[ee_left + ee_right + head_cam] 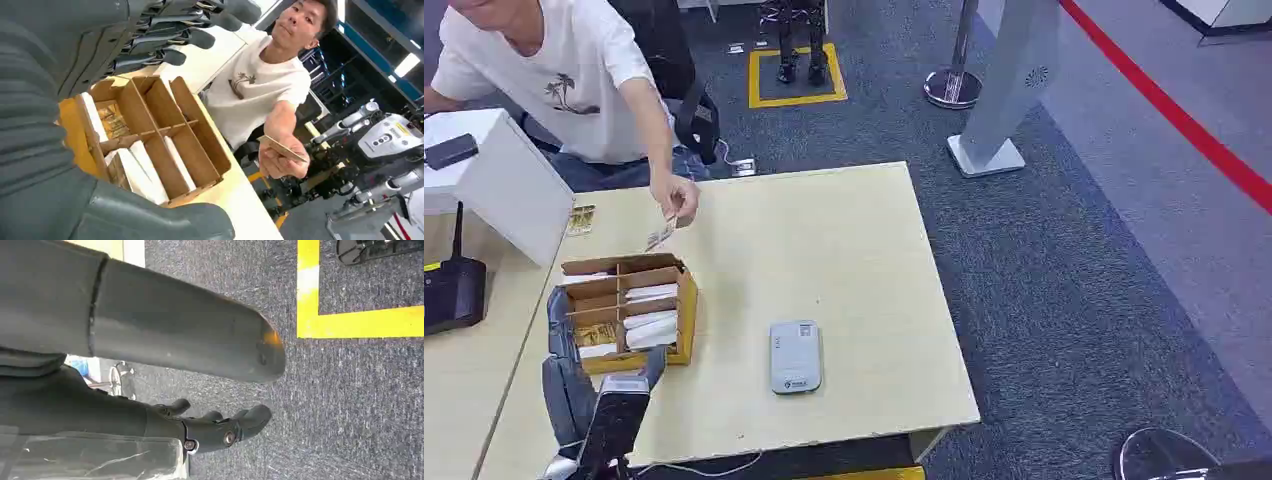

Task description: Pass the card to the sensor for recognition and then transmit it.

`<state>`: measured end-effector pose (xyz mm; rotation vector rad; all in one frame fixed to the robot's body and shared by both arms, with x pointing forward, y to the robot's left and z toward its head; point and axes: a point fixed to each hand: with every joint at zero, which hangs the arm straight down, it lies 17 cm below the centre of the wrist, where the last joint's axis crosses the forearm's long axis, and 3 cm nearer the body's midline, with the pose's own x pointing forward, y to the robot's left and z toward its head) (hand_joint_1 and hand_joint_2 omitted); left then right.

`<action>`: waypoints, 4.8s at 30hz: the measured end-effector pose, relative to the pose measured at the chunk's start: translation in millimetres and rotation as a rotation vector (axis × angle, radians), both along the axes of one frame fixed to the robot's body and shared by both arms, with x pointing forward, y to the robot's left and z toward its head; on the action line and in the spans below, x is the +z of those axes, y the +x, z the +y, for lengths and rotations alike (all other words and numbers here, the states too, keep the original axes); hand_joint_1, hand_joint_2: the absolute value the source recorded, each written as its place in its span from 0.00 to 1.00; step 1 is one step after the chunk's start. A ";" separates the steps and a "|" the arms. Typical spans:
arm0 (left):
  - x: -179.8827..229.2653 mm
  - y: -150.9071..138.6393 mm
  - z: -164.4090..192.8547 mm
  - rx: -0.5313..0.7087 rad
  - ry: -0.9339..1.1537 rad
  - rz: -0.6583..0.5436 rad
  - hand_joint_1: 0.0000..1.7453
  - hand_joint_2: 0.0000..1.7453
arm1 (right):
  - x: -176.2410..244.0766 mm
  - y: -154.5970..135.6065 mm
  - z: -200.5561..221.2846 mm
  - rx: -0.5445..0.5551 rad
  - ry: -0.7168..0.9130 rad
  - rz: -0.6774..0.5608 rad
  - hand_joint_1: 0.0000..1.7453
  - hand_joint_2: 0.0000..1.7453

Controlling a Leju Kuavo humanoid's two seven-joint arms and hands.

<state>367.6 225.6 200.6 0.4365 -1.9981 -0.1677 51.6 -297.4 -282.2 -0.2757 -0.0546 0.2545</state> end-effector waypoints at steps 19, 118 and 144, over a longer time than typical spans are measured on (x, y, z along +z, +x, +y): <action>17.4 50.0 65.1 0.376 0.828 0.051 0.00 1.00 | -0.2 0.4 2.8 0.019 0.013 0.008 0.00 1.00; -94.8 119.0 -105.6 -0.050 1.284 0.171 1.00 1.00 | 0.2 7.9 7.5 0.102 0.030 0.003 0.00 1.00; -140.1 69.1 -111.7 -0.112 1.242 0.211 1.00 1.00 | 0.0 6.5 8.2 0.067 0.036 0.004 0.00 1.00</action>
